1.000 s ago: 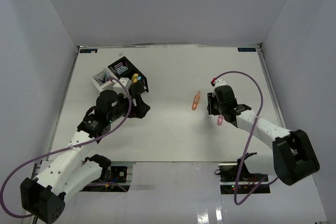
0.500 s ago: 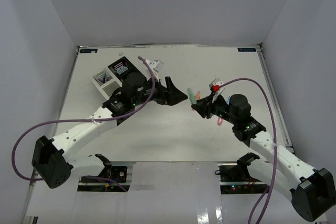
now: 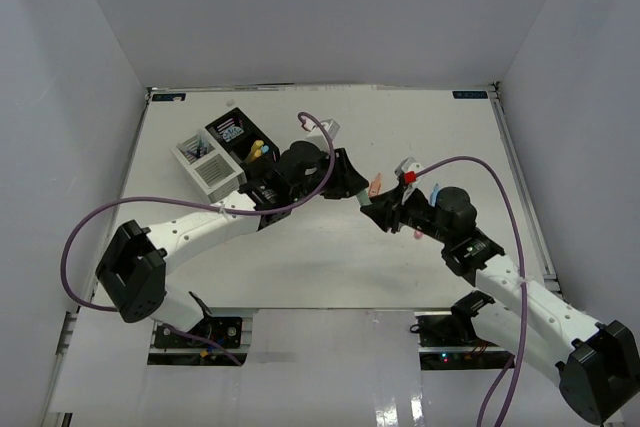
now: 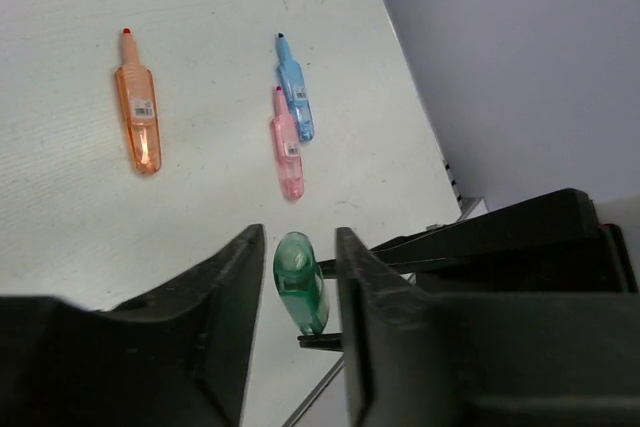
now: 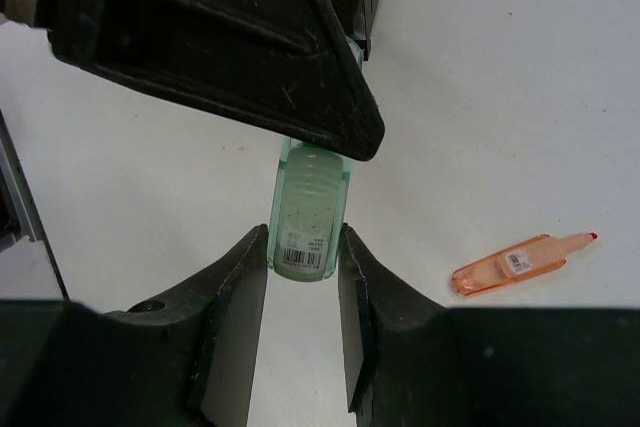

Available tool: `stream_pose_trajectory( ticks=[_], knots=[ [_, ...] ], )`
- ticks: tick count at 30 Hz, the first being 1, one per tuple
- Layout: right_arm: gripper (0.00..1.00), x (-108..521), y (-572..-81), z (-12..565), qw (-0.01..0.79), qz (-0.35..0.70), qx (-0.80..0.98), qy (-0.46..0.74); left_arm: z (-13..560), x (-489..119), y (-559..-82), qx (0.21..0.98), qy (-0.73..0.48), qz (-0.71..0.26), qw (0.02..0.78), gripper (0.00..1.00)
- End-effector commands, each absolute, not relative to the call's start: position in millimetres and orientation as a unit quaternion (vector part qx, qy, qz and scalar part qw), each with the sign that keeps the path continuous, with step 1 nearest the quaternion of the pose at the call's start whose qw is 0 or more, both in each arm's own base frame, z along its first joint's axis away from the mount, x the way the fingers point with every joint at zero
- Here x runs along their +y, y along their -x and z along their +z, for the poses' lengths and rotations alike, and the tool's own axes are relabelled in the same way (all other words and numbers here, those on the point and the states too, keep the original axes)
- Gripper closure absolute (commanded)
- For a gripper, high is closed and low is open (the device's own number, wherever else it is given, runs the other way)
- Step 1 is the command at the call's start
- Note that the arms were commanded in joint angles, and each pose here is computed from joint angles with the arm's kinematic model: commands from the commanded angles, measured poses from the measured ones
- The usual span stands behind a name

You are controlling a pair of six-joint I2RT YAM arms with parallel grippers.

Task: Sort the stationery into containers
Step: Pick up the stationery from the center of the board, then place the stationery in the storage box.

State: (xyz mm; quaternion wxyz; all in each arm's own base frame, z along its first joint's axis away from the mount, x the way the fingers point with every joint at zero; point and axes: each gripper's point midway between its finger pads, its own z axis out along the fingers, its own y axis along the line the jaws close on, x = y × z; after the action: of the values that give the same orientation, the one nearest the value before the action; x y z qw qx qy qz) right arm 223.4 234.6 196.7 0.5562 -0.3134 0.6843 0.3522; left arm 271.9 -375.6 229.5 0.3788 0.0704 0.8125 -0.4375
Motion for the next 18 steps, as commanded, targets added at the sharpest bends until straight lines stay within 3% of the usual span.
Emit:
stream_pose_trajectory(
  ticks=[1, 3, 6, 8, 9, 11, 18],
  knots=[
    [0.90, 236.2, -225.6, 214.3, 0.588, 0.352, 0.657, 0.315, 259.8, -382.3, -274.2, 0.793, -0.068, -0.450, 0.405, 0.59],
    [0.87, 235.0, -225.9, 213.0, 0.591, 0.350, 0.656, 0.313, 259.9, -384.0, -273.2, 0.792, -0.071, -0.450, 0.405, 0.82],
    [0.72, 233.0, -226.3, 210.7, 0.595, 0.348, 0.656, 0.307, 261.7, -385.8, -271.2, 0.791, -0.075, -0.454, 0.404, 0.96],
    [0.59, 231.5, -227.6, 209.7, 0.595, 0.344, 0.660, 0.304, 260.8, -385.2, -271.1, 0.791, -0.076, -0.452, 0.405, 0.99],
    [0.46, 230.1, -228.7, 209.1, 0.596, 0.339, 0.663, 0.300, 262.3, -383.3, -271.7, 0.790, -0.076, -0.451, 0.409, 1.00],
    [0.30, 226.6, -230.2, 207.5, 0.595, 0.332, 0.670, 0.294, 257.9, -377.0, -272.8, 0.796, -0.073, -0.436, 0.413, 1.00],
    [0.02, 200.9, -237.5, 192.9, 0.599, 0.283, 0.710, 0.238, 262.4, -279.7, -319.5, 0.813, 0.001, -0.249, 0.527, 1.00]
  ],
)
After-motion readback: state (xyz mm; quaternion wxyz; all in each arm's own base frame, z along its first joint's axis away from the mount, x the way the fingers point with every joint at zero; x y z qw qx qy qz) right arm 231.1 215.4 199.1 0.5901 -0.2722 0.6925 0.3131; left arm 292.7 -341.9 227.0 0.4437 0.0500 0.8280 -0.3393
